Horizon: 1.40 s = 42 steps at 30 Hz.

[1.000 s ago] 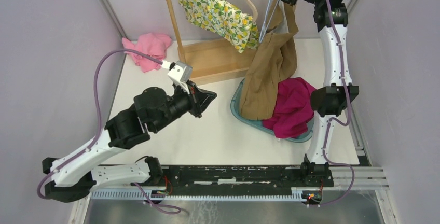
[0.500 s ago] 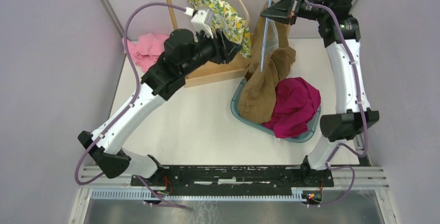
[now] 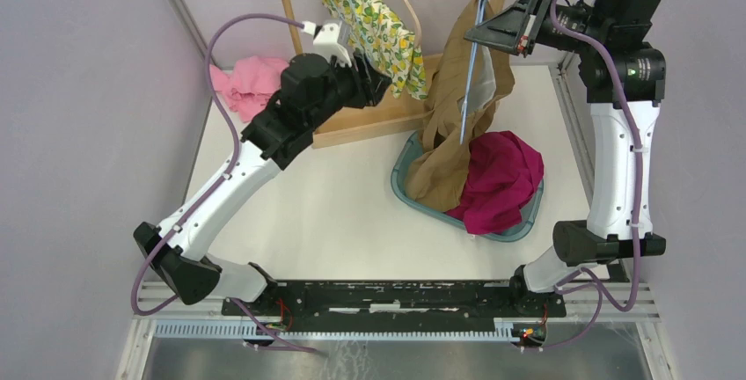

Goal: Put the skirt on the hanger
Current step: Adjust the clothesline at the center of the board.

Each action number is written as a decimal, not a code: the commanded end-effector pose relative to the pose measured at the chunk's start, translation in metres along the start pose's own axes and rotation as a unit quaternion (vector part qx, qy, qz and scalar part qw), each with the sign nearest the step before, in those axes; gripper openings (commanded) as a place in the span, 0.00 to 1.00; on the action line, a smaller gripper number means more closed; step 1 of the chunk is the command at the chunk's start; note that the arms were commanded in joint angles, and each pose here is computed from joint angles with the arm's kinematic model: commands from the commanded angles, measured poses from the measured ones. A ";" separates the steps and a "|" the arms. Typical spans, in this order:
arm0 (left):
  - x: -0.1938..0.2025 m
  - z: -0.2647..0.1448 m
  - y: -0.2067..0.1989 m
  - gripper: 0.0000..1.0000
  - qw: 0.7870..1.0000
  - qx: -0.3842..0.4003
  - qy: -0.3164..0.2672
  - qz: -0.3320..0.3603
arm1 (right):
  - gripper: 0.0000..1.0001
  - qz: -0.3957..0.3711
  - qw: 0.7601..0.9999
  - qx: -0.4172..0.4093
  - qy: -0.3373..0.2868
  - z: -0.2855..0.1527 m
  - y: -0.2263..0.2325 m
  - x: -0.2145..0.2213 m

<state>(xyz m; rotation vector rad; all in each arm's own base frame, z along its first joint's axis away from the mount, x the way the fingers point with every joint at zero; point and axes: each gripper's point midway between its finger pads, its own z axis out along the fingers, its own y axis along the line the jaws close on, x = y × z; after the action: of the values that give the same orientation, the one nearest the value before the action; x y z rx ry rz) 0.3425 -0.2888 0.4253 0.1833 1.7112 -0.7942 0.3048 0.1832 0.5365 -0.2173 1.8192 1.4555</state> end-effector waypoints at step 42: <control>0.283 0.236 0.219 0.80 0.927 -0.301 0.198 -0.100 | 0.01 -0.133 0.982 0.050 -0.121 -0.091 0.098 0.037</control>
<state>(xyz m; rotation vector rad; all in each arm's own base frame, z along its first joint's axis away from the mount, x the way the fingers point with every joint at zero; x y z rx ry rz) 0.5635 -0.3426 0.0601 -0.1783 2.2577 -0.2993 0.2184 0.1467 0.5500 -0.0806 1.7691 1.2215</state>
